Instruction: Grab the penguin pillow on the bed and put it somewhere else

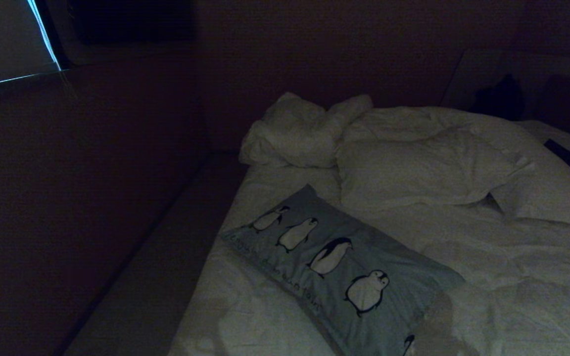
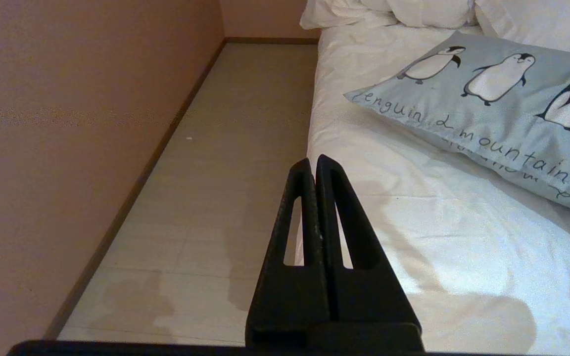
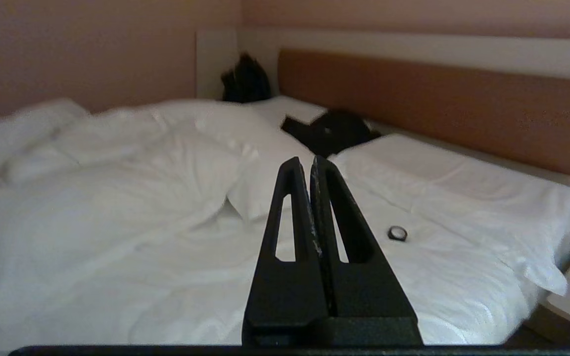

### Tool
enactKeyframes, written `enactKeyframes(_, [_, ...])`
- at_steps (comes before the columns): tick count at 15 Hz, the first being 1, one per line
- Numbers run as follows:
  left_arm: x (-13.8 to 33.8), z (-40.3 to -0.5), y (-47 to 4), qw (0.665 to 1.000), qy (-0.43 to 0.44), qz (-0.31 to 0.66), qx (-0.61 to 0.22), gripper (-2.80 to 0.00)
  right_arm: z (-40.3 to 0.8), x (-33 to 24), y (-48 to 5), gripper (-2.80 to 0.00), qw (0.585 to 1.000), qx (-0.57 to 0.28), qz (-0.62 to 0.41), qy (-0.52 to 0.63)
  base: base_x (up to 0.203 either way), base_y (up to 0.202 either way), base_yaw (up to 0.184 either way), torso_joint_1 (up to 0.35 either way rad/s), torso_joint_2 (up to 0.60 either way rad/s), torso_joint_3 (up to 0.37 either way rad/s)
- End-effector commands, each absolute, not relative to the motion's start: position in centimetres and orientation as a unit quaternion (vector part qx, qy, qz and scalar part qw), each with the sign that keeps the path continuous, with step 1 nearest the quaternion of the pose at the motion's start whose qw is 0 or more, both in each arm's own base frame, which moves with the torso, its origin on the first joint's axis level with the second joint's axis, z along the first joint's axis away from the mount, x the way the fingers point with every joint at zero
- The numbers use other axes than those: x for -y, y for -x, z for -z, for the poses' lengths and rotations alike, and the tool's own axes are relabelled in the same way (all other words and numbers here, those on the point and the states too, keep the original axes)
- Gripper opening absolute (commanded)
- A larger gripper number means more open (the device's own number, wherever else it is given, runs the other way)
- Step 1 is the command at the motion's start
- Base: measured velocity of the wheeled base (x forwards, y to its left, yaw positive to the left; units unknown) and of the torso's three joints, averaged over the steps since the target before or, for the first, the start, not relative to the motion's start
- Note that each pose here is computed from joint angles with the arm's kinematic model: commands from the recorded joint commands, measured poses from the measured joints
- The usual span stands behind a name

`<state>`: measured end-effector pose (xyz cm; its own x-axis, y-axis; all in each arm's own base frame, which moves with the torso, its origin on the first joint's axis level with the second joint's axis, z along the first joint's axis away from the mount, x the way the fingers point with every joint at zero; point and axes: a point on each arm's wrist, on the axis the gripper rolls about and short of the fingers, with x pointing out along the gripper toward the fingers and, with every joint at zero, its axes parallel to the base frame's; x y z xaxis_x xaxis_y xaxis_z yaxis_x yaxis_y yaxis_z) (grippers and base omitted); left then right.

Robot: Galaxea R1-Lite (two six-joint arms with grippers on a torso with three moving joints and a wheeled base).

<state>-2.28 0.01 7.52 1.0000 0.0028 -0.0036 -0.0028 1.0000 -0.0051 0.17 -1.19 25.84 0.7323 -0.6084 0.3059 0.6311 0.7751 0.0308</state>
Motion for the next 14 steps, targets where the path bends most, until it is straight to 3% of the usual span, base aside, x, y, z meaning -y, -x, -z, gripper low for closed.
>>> enactKeyframes(1, [0.0,-7.5,2.3,1.000,0.003,-0.002,-0.002,-2.80,-24.4,0.5,3.2,-2.80,0.945,0.187,0.266,0.046,0.000,0.000,0.000,0.000,0.00,0.000])
enactKeyframes(7, [0.0,-7.5,2.3,1.000,0.002,-0.002,-0.002,-2.80,-21.5,0.6,4.6,-2.80,0.988,0.115,0.104,-0.017,0.000,0.000,0.000,0.000,0.00,0.000])
enactKeyframes(11, [0.0,-7.5,2.3,1.000,0.003,-0.002,-0.002,-2.80,-20.6,0.5,5.8,-2.80,0.986,0.137,0.095,-0.027,0.000,0.000,0.000,0.000,0.00,0.000])
enactKeyframes(14, [0.0,-7.5,2.3,1.000,0.002,-0.002,-0.002,-2.80,-19.0,0.1,7.6,-2.80,0.984,0.177,0.017,-0.024,0.000,0.000,0.000,0.000,0.00,0.000])
